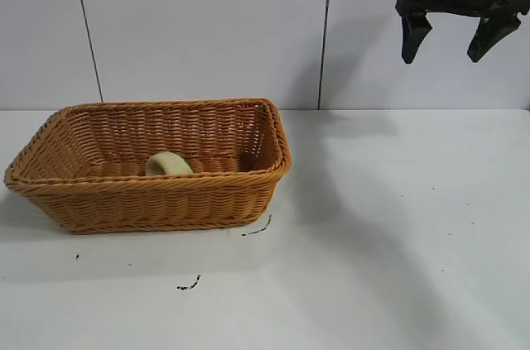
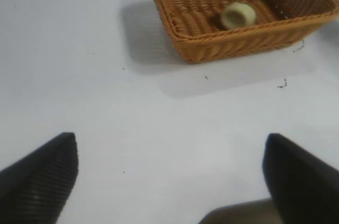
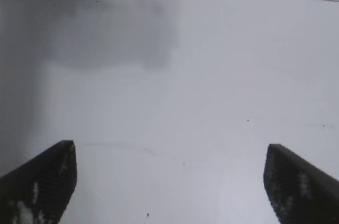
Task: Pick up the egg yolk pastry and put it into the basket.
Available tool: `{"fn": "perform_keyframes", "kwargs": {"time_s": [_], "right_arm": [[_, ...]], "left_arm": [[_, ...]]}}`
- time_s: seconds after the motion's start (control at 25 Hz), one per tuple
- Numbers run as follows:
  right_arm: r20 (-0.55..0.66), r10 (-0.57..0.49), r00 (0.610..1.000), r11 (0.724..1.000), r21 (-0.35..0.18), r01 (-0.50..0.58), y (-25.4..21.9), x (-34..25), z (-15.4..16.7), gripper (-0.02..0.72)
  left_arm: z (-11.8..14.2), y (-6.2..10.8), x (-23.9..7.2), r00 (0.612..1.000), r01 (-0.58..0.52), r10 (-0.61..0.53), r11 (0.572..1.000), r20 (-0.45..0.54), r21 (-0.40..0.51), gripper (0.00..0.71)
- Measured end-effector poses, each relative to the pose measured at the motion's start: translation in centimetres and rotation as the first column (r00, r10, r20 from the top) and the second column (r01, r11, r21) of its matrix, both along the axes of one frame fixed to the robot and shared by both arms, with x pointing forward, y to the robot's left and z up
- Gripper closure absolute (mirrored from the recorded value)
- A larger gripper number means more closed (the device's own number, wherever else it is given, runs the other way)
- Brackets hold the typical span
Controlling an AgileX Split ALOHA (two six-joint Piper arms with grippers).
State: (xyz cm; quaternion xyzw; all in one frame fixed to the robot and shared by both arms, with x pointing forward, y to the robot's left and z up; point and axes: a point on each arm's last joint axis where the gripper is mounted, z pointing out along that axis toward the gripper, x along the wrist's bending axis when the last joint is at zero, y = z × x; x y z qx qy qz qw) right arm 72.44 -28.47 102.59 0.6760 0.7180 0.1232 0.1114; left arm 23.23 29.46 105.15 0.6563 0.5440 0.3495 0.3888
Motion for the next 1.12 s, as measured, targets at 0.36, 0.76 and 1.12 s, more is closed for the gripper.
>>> {"fn": "perform_keyframes", "kwargs": {"time_s": [0.36, 0.76, 1.12], "right_arm": [[-0.136, 0.005, 0.991, 1.000, -0.005, -0.005, -0.3, -13.4, 3.7, 0.037], [0.071, 0.042, 0.997, 0.999, -0.017, -0.041, -0.8, -31.2, 5.9, 0.037], [0.425, 0.068, 0.903, 0.998, -0.044, -0.055, -1.1, -41.7, 3.1, 0.037]], "left_arm": [[0.0, 0.0, 0.0, 1.000, 0.000, 0.000, 1.000, 0.000, 0.000, 0.015], [0.0, 0.0, 0.0, 1.000, 0.000, 0.000, 1.000, 0.000, 0.000, 0.015], [0.0, 0.0, 0.0, 1.000, 0.000, 0.000, 1.000, 0.000, 0.000, 0.015]]}}
